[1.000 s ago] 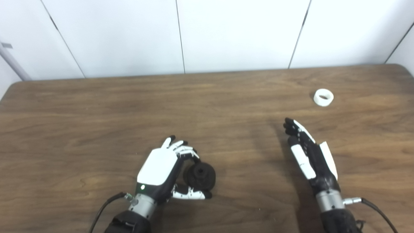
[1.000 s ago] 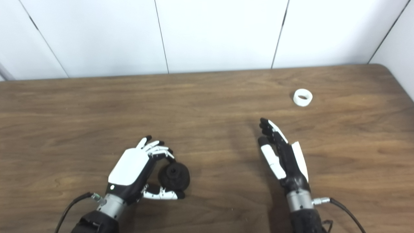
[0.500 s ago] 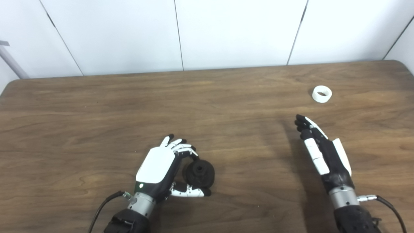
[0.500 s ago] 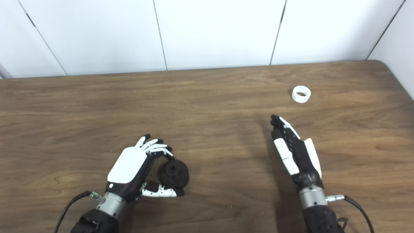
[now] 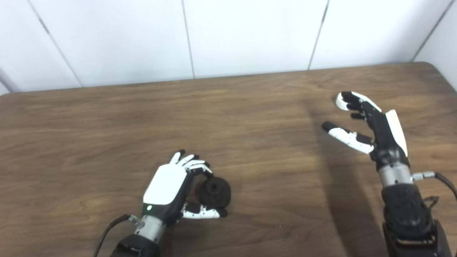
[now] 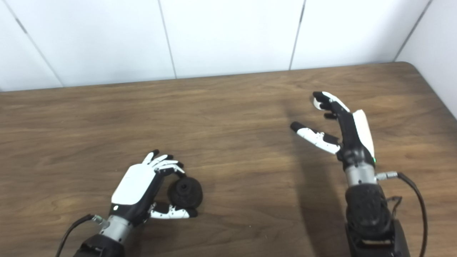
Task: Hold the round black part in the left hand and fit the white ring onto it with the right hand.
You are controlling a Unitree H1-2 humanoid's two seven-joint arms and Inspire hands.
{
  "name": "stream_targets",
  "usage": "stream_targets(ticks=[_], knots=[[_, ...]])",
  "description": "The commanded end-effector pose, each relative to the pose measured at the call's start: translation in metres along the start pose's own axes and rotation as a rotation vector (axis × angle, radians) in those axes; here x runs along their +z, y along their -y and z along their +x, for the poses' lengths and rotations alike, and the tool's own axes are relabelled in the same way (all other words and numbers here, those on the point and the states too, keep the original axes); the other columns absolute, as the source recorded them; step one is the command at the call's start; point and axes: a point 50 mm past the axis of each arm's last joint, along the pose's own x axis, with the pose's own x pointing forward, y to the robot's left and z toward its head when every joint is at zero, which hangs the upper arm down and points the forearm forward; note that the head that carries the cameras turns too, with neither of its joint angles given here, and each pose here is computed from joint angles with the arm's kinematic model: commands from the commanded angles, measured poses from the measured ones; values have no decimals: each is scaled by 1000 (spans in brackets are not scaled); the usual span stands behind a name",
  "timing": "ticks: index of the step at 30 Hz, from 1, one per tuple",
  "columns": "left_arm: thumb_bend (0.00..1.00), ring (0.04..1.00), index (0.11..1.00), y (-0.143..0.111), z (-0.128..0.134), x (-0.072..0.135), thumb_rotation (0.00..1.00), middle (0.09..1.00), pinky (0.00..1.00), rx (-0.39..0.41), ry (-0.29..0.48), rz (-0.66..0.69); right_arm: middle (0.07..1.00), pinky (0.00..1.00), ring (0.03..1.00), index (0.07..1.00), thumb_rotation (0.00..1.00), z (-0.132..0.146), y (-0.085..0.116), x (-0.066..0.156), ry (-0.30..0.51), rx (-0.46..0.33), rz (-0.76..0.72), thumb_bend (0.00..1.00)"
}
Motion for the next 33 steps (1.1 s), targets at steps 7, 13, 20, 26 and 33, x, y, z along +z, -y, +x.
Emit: stream_targets(ticks=[7, 13, 20, 26, 33], knots=[[523, 873, 485, -2, -9, -15, 51, 761, 1000, -39, -32, 25, 913, 918, 965, 771, 254, 55, 30, 0, 92, -134, -219, 814], [523, 872, 484, -4, -10, -21, 51, 759, 1000, -35, -29, 33, 936, 908, 987, 769, 224, 85, 41, -4, 47, -124, -273, 819], [523, 870, 485, -3, -10, -26, 52, 757, 993, -31, -24, 39, 950, 940, 984, 768, 270, 124, 44, -15, -13, -68, -345, 828], [523, 868, 484, -3, -10, -28, 51, 753, 994, -27, -22, 31, 952, 955, 988, 717, 260, 154, 33, -18, -89, 6, -399, 830], [523, 874, 484, -4, -11, -26, 51, 759, 1000, -35, -24, 28, 944, 922, 984, 706, 296, 170, 20, -16, -147, 108, -447, 852]])
